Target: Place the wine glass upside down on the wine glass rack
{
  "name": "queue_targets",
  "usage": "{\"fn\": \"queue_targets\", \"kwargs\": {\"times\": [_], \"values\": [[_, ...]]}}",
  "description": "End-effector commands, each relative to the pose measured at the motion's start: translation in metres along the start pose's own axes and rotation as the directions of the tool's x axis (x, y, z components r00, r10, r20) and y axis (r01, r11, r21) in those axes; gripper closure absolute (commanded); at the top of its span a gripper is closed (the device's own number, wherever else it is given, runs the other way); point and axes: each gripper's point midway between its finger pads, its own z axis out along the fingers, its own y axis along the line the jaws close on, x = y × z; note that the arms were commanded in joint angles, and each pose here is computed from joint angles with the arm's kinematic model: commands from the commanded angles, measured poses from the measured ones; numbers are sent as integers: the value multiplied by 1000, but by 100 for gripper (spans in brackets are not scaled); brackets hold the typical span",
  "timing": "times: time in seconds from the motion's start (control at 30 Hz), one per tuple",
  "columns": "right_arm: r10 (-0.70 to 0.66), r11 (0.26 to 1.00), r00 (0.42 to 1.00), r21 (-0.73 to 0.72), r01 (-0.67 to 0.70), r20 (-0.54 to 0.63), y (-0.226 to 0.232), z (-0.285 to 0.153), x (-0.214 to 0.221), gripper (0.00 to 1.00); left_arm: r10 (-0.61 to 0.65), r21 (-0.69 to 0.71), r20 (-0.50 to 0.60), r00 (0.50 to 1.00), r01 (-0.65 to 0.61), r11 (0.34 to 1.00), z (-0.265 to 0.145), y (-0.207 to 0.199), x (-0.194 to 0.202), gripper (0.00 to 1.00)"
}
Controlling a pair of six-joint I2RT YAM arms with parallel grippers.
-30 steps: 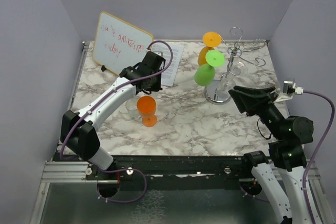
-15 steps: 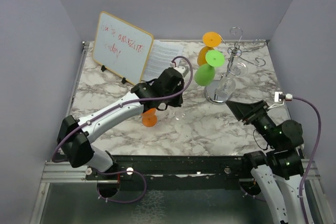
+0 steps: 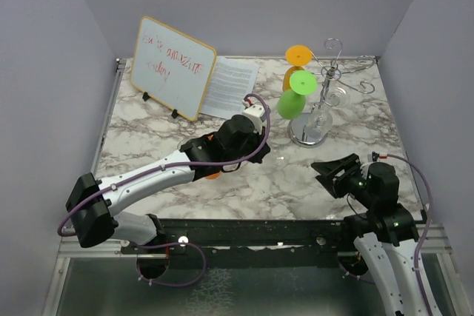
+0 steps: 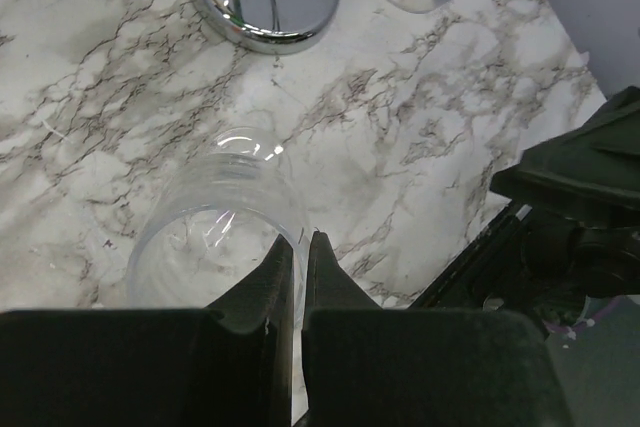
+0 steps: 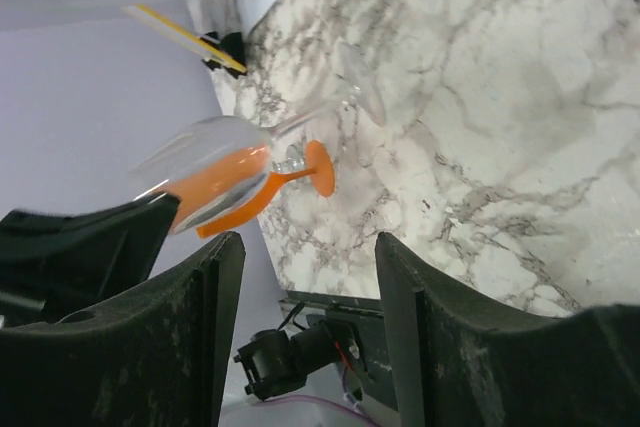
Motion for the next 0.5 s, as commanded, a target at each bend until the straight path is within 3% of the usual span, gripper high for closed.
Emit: {"fn": "queue_targets", "kwargs": {"times": [0.0, 0.23, 0.47], "values": [[232, 963, 972, 149, -223, -46, -32, 13, 15, 41, -34, 127, 148, 988, 15, 992, -11, -30, -26, 100], [524, 848, 838, 185, -497, -153, -28, 27, 35, 47, -43, 226, 221, 974, -8, 974, -11, -57, -17, 100], [596, 800, 792, 190, -569, -132, -27, 36, 30, 47, 10, 223, 286, 958, -76, 972, -4, -74, -9, 100]]}}
